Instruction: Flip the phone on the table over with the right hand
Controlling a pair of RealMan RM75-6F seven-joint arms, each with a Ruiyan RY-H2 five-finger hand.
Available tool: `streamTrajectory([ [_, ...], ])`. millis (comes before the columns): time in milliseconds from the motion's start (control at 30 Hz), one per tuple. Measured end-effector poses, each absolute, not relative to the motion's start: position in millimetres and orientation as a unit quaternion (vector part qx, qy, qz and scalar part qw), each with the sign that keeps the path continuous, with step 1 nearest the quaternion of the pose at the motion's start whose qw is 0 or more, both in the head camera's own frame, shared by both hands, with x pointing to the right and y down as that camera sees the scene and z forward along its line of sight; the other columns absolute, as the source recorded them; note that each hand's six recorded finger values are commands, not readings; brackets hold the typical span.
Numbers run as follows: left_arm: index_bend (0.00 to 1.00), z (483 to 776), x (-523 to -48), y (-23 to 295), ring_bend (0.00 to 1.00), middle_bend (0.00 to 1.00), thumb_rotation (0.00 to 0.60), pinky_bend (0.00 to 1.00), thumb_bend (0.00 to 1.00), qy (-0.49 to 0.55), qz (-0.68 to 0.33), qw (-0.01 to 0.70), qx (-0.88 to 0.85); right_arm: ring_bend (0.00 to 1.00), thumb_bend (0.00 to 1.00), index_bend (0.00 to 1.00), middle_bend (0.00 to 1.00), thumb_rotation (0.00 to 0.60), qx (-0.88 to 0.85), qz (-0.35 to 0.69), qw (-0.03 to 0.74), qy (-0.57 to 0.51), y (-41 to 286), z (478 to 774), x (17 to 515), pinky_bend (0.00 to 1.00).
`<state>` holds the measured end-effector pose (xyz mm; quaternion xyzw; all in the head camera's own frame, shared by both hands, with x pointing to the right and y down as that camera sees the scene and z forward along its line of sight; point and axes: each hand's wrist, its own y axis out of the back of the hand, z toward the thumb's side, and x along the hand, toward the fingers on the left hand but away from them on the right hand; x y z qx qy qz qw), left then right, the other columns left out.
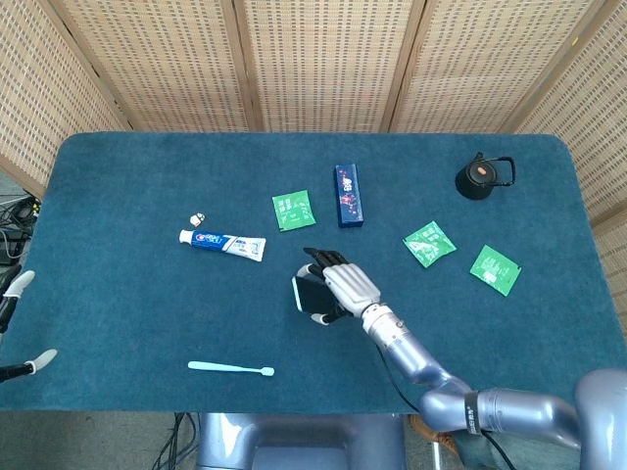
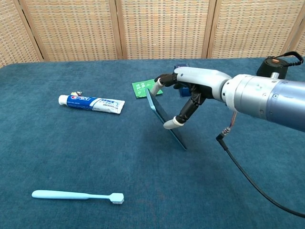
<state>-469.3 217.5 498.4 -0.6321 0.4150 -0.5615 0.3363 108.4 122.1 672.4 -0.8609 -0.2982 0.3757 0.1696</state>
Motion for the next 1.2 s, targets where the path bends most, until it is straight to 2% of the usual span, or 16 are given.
streamTrajectory([
  [267, 0.00, 495.6, -467.9, 220.6, 0.00, 0.00, 0.600, 0.00, 0.00, 0.413, -0.556, 0.335, -0.638, 0.00, 0.50, 0.64, 0.02, 0.600, -0.854, 0.372, 0.063, -0.359, 117.3, 687.4, 155.2, 0.00],
  [300, 0.00, 495.1, -467.9, 220.9, 0.00, 0.00, 0.600, 0.00, 0.00, 0.414, -0.556, 0.335, -0.638, 0.00, 0.50, 0.61, 0.02, 0.600, -0.850, 0.376, 0.047, -0.366, 116.7, 691.4, 164.7, 0.00],
  [367, 0.00, 494.5, -468.1, 221.3, 0.00, 0.00, 0.600, 0.00, 0.00, 0.415, -0.555, 0.335, -0.638, 0.00, 0.49, 0.46, 0.01, 0.600, -0.844, 0.382, 0.022, -0.376, 116.2, 697.7, 179.9, 0.00],
  [433, 0.00, 493.6, -468.2, 221.6, 0.00, 0.00, 0.600, 0.00, 0.00, 0.416, -0.555, 0.336, -0.637, 0.00, 0.49, 0.19, 0.00, 0.600, -0.835, 0.391, -0.004, -0.387, 115.9, 704.9, 200.7, 0.00],
  [500, 0.00, 493.0, -468.1, 222.0, 0.00, 0.00, 0.600, 0.00, 0.00, 0.416, -0.554, 0.337, -0.637, 0.00, 0.48, 0.04, 0.00, 0.600, -0.825, 0.401, -0.023, -0.399, 115.8, 711.7, 224.7, 0.00],
  [533, 0.00, 492.8, -468.0, 222.2, 0.00, 0.00, 0.600, 0.00, 0.00, 0.416, -0.554, 0.338, -0.637, 0.00, 0.48, 0.00, 0.00, 0.600, -0.820, 0.405, -0.030, -0.404, 115.7, 714.1, 235.3, 0.00],
  [733, 0.00, 490.3, -463.9, 225.5, 0.00, 0.00, 0.600, 0.00, 0.00, 0.414, -0.549, 0.343, -0.640, 0.00, 0.48, 0.00, 0.00, 0.600, -0.771, 0.430, -0.059, -0.466, 112.9, 720.0, 325.6, 0.00],
  [900, 0.00, 487.7, -460.2, 228.9, 0.00, 0.00, 0.600, 0.00, 0.00, 0.412, -0.543, 0.348, -0.644, 0.00, 0.46, 0.00, 0.00, 0.600, -0.763, 0.432, -0.038, -0.480, 117.9, 702.6, 374.4, 0.00],
  [967, 0.00, 486.5, -459.2, 230.0, 0.00, 0.00, 0.600, 0.00, 0.00, 0.412, -0.541, 0.350, -0.644, 0.00, 0.39, 0.00, 0.00, 0.600, -0.763, 0.431, -0.022, -0.481, 118.8, 694.2, 385.4, 0.00],
  [1033, 0.00, 484.6, -458.2, 231.3, 0.00, 0.00, 0.600, 0.00, 0.00, 0.412, -0.538, 0.353, -0.645, 0.00, 0.16, 0.00, 0.00, 0.600, -0.765, 0.429, 0.002, -0.480, 119.4, 684.1, 393.6, 0.00],
  [1100, 0.00, 481.7, -457.3, 232.7, 0.00, 0.00, 0.600, 0.00, 0.00, 0.414, -0.535, 0.358, -0.644, 0.00, 0.02, 0.00, 0.00, 0.600, -0.768, 0.429, 0.038, -0.475, 119.9, 672.5, 399.7, 0.00],
  [1200, 0.00, 478.1, -456.4, 235.1, 0.00, 0.00, 0.600, 0.00, 0.00, 0.416, -0.532, 0.367, -0.640, 0.00, 0.00, 0.00, 0.00, 0.600, -0.767, 0.437, 0.113, -0.456, 122.8, 654.8, 406.4, 0.00],
])
